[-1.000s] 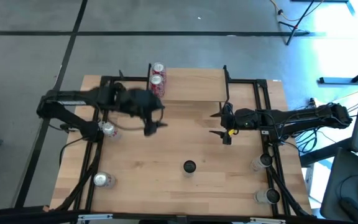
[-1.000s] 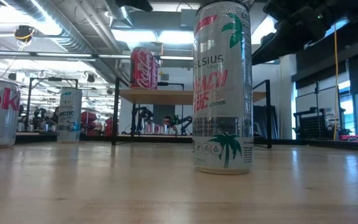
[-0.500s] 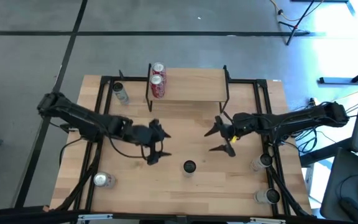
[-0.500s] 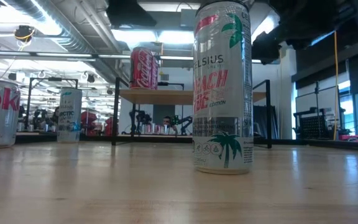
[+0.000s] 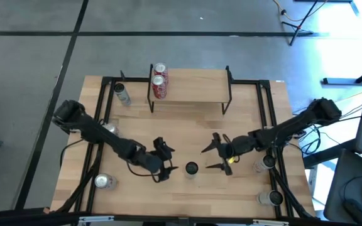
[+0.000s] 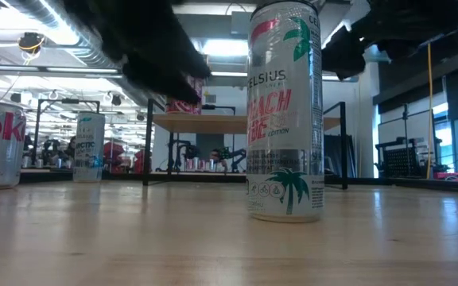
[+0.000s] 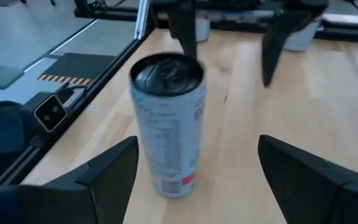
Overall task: Place canned beverage on shelf
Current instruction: Put the left white-pink soda can on the shelf
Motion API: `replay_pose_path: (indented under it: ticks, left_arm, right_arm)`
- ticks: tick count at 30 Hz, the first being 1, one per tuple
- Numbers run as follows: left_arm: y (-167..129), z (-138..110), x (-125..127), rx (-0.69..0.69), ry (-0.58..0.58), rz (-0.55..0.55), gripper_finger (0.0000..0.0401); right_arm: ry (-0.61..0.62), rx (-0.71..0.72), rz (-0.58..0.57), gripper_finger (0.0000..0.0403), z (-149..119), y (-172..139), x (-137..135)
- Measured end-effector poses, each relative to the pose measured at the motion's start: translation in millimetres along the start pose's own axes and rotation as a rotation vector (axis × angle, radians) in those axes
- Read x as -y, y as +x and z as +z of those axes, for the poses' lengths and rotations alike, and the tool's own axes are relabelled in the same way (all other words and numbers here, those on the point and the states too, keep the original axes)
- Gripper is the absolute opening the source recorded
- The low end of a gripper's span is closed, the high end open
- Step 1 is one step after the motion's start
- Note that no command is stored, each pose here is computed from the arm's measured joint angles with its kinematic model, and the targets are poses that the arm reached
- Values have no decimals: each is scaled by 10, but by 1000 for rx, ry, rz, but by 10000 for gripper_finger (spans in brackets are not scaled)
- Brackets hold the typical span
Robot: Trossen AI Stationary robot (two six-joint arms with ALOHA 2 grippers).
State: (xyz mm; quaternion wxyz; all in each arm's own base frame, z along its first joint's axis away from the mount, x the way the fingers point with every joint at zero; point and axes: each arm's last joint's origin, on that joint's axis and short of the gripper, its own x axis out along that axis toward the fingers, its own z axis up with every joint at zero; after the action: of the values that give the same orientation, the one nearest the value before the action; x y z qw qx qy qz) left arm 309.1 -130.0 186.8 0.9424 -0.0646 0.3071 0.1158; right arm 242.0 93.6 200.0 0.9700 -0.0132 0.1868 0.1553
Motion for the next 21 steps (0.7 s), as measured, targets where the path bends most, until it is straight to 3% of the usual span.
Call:
replay_pose_path:
  ticks: [9, 16, 21]
  left_arm:
    - [430, -229, 133, 83, -49, 39, 354]
    - [458, -244, 167, 99, -68, 16, 354]
    - [408, -272, 258, 103, -62, -31, 354]
  right_arm:
    - [49, -24, -4, 317, -115, 275, -184]
    - [117, -29, -81, 317, -117, 538, -257]
    - [133, -35, -83, 317, -83, 543, -262]
